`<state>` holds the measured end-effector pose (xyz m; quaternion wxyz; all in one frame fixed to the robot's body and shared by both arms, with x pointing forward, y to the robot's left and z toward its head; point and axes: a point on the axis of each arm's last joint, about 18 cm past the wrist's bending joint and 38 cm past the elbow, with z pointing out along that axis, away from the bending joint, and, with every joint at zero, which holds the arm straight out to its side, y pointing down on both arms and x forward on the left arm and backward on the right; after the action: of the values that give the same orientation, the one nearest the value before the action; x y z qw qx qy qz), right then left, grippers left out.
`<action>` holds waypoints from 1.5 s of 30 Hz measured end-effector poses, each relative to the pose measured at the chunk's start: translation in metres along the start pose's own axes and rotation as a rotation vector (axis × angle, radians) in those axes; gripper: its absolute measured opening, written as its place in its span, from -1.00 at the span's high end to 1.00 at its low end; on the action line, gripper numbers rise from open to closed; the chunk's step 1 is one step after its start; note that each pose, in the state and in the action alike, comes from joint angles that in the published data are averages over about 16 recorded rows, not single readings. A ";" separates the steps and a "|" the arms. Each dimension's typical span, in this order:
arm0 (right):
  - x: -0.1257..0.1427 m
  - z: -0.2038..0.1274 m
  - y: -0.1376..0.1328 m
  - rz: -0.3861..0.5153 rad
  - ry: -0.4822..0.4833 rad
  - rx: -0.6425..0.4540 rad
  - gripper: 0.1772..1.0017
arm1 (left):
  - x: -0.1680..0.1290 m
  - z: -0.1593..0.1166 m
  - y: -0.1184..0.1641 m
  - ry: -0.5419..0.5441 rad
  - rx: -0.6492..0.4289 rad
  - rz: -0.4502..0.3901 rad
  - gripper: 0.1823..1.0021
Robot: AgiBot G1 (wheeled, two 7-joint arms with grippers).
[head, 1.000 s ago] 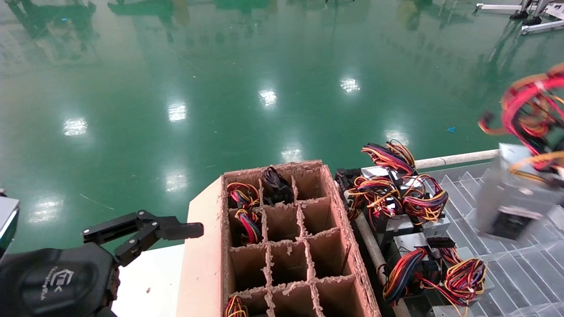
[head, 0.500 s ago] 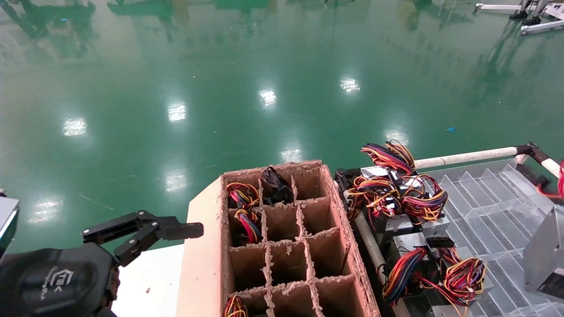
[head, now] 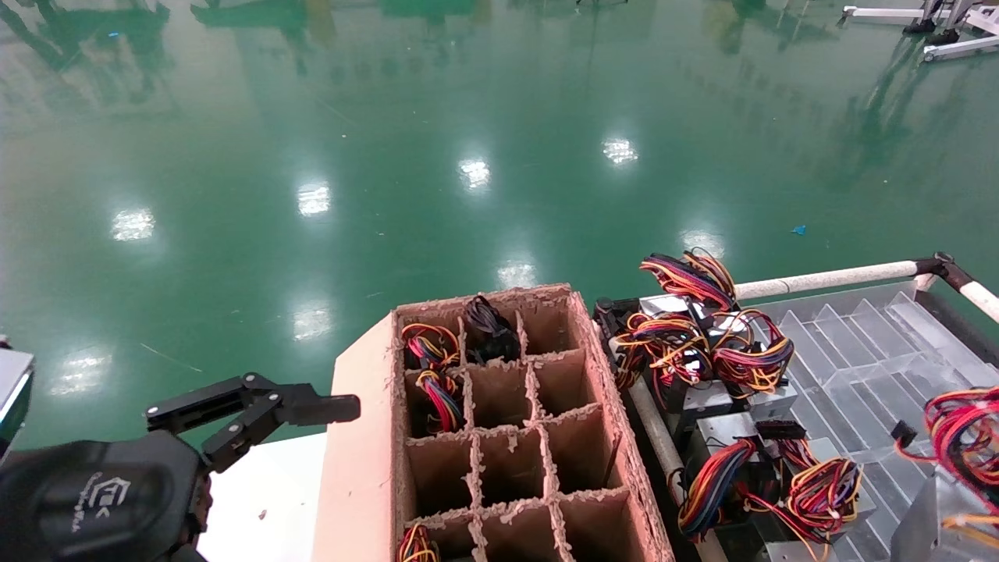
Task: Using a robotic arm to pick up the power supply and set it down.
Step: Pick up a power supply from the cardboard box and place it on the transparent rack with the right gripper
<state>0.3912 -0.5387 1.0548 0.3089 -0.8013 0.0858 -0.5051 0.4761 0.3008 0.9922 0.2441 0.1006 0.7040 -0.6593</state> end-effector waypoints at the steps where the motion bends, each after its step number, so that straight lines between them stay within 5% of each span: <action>1: -0.001 0.003 0.000 -0.001 -0.011 -0.002 0.96 | 0.000 0.000 0.000 0.000 0.000 0.000 -1.00; 19: -0.017 0.044 0.000 0.000 -0.170 -0.029 0.96 | 0.000 0.000 0.000 0.000 0.000 0.000 -1.00; 45: -0.037 0.020 0.035 0.083 -0.152 -0.092 0.96 | 0.000 0.000 0.000 0.000 0.000 0.000 -1.00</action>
<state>0.3967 -0.5419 1.0007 0.2978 -0.8464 0.1185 -0.4252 0.4761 0.3008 0.9922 0.2441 0.1006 0.7040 -0.6593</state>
